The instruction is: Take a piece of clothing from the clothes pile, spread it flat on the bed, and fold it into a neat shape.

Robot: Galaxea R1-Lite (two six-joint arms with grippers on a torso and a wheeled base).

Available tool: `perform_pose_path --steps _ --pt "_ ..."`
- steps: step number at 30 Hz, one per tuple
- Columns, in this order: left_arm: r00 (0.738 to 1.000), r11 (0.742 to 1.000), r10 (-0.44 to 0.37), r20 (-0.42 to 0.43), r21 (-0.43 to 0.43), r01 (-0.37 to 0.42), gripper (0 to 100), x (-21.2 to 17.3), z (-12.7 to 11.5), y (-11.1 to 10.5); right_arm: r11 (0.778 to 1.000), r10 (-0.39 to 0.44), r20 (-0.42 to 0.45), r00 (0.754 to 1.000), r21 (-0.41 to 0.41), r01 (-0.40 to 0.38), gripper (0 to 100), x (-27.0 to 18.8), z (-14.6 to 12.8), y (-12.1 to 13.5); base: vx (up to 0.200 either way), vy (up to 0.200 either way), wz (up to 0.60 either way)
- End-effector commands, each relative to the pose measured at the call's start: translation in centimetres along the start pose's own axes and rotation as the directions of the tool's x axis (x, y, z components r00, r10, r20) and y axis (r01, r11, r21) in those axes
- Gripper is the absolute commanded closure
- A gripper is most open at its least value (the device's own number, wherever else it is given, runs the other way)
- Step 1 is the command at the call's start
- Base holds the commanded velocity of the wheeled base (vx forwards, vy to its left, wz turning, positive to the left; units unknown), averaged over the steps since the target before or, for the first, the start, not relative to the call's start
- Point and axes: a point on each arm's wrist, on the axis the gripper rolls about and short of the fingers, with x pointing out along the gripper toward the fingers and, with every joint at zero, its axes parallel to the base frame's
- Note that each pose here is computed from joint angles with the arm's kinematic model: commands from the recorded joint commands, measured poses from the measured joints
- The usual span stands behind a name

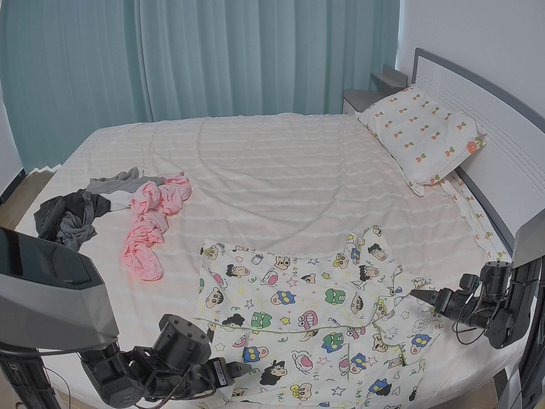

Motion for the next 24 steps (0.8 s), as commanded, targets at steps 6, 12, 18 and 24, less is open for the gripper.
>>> perform_pose_path --steps 6,12,18,24 --pt "0.998 0.997 0.056 0.025 0.056 -0.057 0 2.0 -1.0 -1.1 1.000 0.002 0.002 1.000 -0.004 -0.002 0 0.1 0.0 0.0 0.000 0.000 0.00" --pt "0.992 0.989 0.115 0.043 0.087 -0.118 0 2.6 -1.8 -1.1 1.000 0.002 0.001 1.000 -0.003 -0.002 0 0.1 -0.1 -0.1 0.000 0.000 0.00" --pt "0.987 0.982 0.161 0.013 0.097 -0.162 0 2.2 -2.2 -0.7 1.000 0.001 0.002 1.000 -0.003 -0.001 0 0.0 -0.1 -0.1 0.000 0.000 0.00" --pt "0.987 0.982 0.161 0.018 0.096 -0.162 0 2.5 -2.1 -0.8 1.000 0.000 0.001 1.000 -0.002 0.000 0 0.0 -0.1 -0.1 0.000 0.000 0.00"
